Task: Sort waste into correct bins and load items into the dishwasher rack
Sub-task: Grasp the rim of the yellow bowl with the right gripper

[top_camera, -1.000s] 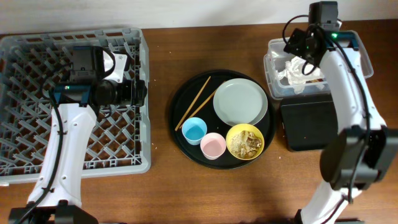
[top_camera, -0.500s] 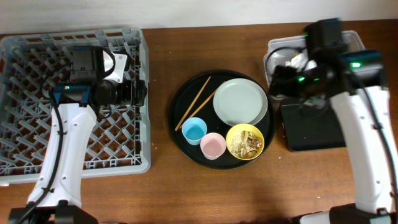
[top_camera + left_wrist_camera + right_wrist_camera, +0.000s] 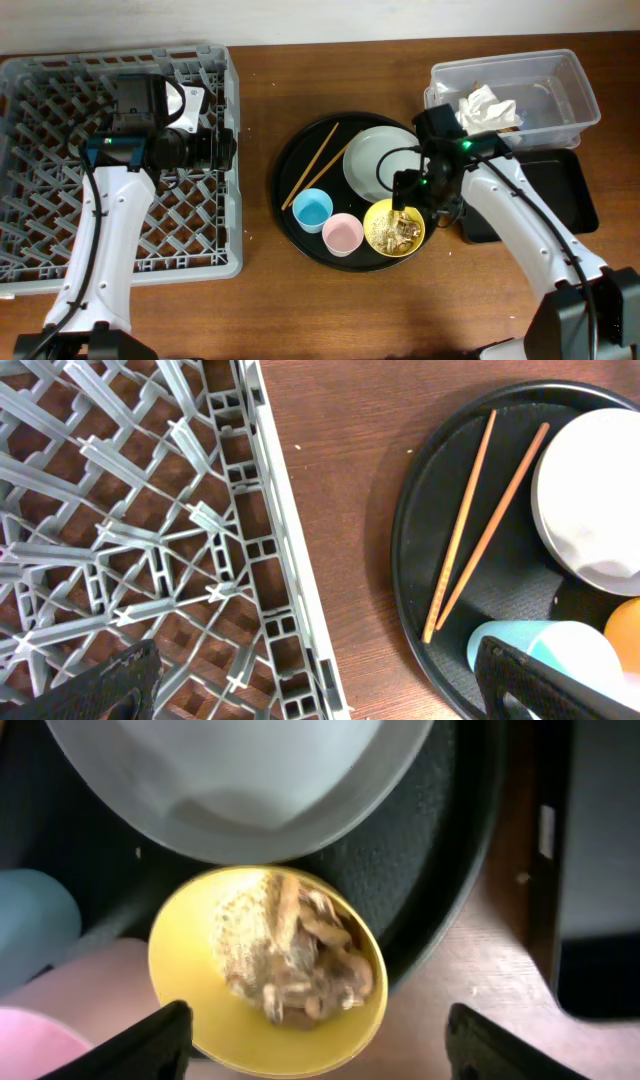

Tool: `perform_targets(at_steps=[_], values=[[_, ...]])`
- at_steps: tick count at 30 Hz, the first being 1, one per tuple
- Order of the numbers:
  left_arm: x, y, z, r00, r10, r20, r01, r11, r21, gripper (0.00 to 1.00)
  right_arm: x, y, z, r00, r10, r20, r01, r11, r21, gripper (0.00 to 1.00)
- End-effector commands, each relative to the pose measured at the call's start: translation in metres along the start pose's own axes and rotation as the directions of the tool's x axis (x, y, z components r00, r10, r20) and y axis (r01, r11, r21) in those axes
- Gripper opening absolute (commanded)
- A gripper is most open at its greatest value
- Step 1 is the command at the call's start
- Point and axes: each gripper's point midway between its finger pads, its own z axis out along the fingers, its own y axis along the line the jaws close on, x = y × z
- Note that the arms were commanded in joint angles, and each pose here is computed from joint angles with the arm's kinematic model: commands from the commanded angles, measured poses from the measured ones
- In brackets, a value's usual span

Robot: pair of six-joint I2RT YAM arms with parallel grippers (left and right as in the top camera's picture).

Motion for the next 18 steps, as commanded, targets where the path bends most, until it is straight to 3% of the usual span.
perform_targets(at_steps=[1, 4, 6, 10, 13, 18], values=[[-0.009, -0.006, -0.01, 0.999, 0.006, 0.035, -0.007, 1.0, 0.013, 0.99, 0.003, 0.006, 0.015, 0.996, -0.09, 0.018, 0.09, 0.996, -0.018, 0.7], [-0.009, -0.006, -0.01, 0.999, 0.006, 0.035, -0.007, 1.0, 0.013, 0.99, 0.008, 0.019, 0.027, 0.994, -0.105, 0.023, 0.106, 0.992, -0.067, 0.62], [-0.009, -0.006, -0.01, 0.999, 0.006, 0.035, -0.007, 1.0, 0.013, 0.99, 0.011, 0.032, 0.028, 1.0, -0.001, 0.012, 0.002, 0.994, -0.107, 0.5], [-0.009, -0.006, -0.01, 0.999, 0.006, 0.035, -0.007, 1.0, 0.013, 0.99, 0.006, 0.055, 0.03, 0.99, 0.137, 0.04, -0.13, 0.981, -0.144, 0.54], [-0.009, -0.006, -0.01, 0.999, 0.006, 0.035, -0.007, 1.0, 0.013, 0.99, 0.007, 0.06, 0.039, 0.98, 0.188, 0.058, -0.182, 0.978, -0.098, 0.62], [-0.009, -0.006, -0.01, 0.999, 0.006, 0.035, -0.007, 1.0, 0.013, 0.99, 0.017, 0.058, 0.065, 0.973, 0.232, 0.001, -0.232, 0.972, -0.036, 0.63]])
